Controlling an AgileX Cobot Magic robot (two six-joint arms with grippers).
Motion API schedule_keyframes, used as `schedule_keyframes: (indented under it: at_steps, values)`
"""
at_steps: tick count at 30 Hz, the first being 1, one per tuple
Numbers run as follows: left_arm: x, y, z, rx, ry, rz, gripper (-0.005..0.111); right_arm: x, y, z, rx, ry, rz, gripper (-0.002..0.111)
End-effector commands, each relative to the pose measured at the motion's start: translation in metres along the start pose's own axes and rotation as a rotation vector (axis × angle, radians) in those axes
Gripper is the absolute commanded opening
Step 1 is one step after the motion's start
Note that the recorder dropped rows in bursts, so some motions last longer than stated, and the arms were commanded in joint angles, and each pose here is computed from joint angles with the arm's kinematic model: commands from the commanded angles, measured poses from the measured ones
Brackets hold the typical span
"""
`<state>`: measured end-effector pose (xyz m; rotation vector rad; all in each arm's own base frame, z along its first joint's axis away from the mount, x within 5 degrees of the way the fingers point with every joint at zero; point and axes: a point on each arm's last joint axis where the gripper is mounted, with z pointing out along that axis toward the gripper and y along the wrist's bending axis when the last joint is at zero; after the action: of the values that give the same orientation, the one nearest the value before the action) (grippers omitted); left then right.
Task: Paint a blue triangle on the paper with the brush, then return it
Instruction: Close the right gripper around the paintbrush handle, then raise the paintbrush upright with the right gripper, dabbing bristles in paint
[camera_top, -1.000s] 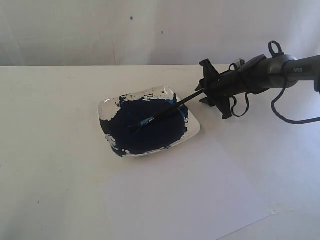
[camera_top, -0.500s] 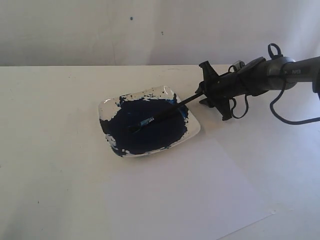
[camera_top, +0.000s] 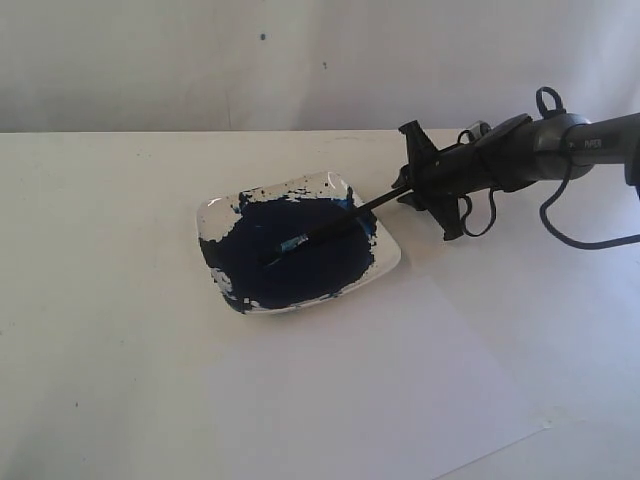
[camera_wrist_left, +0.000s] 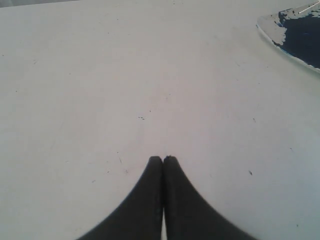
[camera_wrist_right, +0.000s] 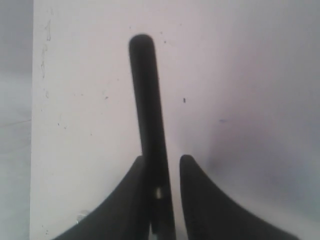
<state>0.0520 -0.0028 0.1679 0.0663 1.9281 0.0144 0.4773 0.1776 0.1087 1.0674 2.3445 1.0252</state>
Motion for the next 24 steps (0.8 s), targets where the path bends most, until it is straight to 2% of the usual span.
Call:
schedule_keyframes:
  at_steps: [1,11,19,24]
  values:
    - [0.002,-0.001,0.001,0.010,0.011,-0.014,0.000,-0.006,0.001,-0.002,-0.008,-0.018,-0.001,0.019]
    - [0.002,-0.001,0.001,0.010,0.011,-0.014,0.000,-0.006,0.002,-0.003,-0.012,-0.019,-0.002,0.005]
    - [0.002,-0.001,0.001,0.010,0.011,-0.014,0.000,-0.005,0.009,-0.009,-0.024,-0.003,-0.017,0.003]
    - [0.002,-0.001,0.001,0.010,0.011,-0.014,0.000,-0.003,0.026,-0.027,-0.051,0.004,-0.115,0.003]
